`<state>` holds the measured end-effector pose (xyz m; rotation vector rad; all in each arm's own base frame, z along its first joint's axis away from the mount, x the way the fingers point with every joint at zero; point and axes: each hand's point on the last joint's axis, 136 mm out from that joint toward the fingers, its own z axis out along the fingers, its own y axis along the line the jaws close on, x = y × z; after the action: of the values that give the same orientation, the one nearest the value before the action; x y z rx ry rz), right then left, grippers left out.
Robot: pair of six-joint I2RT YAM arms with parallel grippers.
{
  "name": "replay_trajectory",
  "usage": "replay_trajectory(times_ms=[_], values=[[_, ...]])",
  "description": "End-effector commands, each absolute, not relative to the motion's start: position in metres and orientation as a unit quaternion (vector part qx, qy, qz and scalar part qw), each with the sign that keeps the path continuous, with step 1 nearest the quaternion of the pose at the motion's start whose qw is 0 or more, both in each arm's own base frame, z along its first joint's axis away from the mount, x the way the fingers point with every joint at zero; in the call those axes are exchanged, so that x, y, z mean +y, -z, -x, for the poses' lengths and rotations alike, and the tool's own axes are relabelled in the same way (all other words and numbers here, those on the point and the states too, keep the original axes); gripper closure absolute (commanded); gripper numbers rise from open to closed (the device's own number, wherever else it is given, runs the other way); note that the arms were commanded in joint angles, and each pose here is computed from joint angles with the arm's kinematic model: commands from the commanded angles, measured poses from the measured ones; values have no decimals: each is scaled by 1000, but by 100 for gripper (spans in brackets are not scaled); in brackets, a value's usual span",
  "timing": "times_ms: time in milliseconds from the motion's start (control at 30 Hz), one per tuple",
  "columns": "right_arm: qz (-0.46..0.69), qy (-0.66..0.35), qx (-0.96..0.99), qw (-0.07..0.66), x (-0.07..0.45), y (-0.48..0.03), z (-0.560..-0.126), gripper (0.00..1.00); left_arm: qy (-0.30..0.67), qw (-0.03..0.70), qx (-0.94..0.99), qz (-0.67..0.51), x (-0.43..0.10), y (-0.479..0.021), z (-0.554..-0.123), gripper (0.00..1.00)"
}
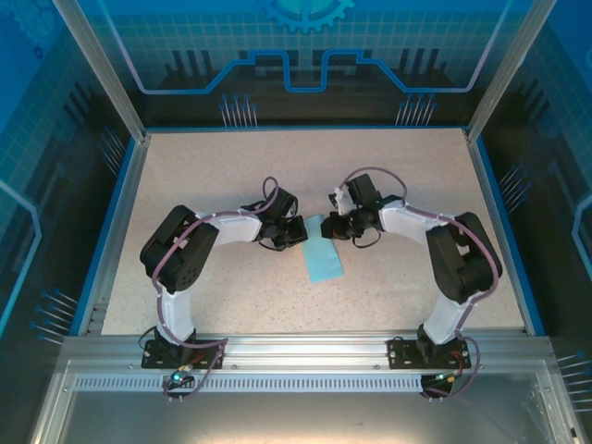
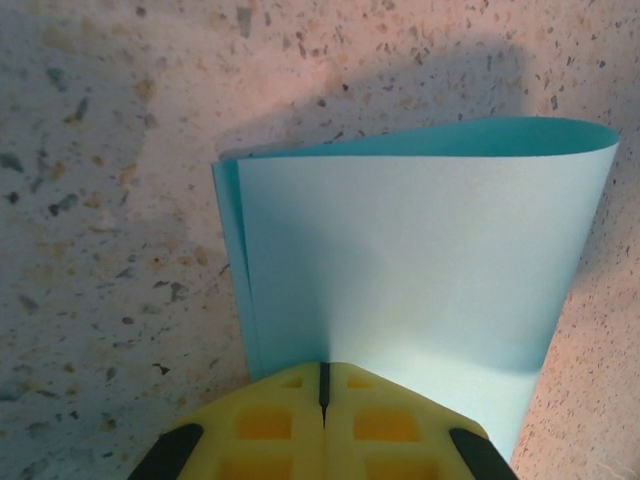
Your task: Fold a paper plane with a square sheet of paper (pick it up from the middle)
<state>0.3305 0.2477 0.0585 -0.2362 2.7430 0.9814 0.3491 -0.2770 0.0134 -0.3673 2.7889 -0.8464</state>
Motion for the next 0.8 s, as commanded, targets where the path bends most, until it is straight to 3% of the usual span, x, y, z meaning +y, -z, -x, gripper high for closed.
replay_trajectory(times_ms=[0, 233, 500, 767], values=[[56, -323, 940, 95, 241, -38, -346, 89, 213, 52, 967, 132, -254, 28, -323, 93], [10, -304, 950, 73, 214, -4, -350, 89, 208, 47, 968, 131, -252, 31, -319, 93], [29, -344, 932, 110, 230, -45, -368, 89, 207, 46, 968, 132, -251, 32, -317, 93], [23, -335, 937, 92, 234, -22, -383, 89, 206, 48, 968, 134, -250, 30, -316, 93]])
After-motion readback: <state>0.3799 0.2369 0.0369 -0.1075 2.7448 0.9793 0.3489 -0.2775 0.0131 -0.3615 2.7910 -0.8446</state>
